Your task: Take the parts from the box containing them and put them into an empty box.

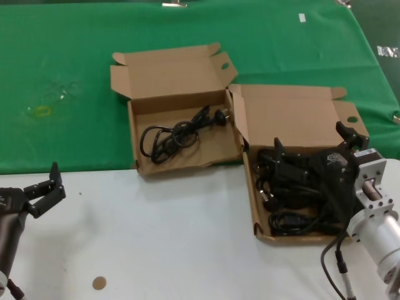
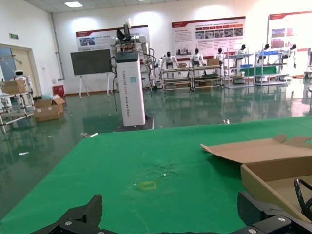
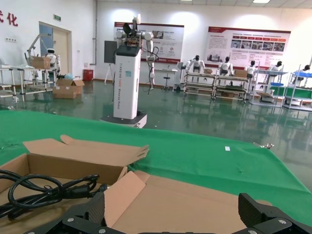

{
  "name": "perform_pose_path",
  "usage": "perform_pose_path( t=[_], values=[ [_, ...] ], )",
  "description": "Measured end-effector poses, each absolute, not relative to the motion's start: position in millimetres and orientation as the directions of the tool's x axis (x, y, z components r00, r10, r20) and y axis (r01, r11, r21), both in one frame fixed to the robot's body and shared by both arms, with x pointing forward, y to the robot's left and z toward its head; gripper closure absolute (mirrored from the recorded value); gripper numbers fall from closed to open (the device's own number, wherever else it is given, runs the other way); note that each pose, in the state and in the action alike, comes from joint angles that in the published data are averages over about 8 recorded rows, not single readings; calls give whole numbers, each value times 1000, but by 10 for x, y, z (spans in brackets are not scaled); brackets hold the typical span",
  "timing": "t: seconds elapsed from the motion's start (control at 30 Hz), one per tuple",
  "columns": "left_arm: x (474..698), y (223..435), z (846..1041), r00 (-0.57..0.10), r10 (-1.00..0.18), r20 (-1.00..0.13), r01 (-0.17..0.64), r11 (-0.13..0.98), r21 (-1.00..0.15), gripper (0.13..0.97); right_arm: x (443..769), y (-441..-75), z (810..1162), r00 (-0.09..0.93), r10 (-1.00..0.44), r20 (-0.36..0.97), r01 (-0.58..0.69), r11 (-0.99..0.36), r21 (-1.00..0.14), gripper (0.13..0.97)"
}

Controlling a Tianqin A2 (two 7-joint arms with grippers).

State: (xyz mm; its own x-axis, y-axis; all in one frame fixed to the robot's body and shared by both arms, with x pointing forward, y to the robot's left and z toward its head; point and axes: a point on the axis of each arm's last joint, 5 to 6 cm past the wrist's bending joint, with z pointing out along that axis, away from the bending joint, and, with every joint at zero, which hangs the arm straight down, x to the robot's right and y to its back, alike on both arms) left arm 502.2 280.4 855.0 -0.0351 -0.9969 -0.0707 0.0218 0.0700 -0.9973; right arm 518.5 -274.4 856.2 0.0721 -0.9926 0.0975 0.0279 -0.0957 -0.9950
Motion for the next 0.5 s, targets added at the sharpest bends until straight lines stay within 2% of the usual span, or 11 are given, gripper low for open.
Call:
perform_pose_path(
  t=[0.5],
  values=[
    [5022, 2804, 8550, -35, -997, -71, 22, 70, -997, 132, 5185, -2744, 8562, 72, -993, 97, 28, -96, -995, 130]
  ],
)
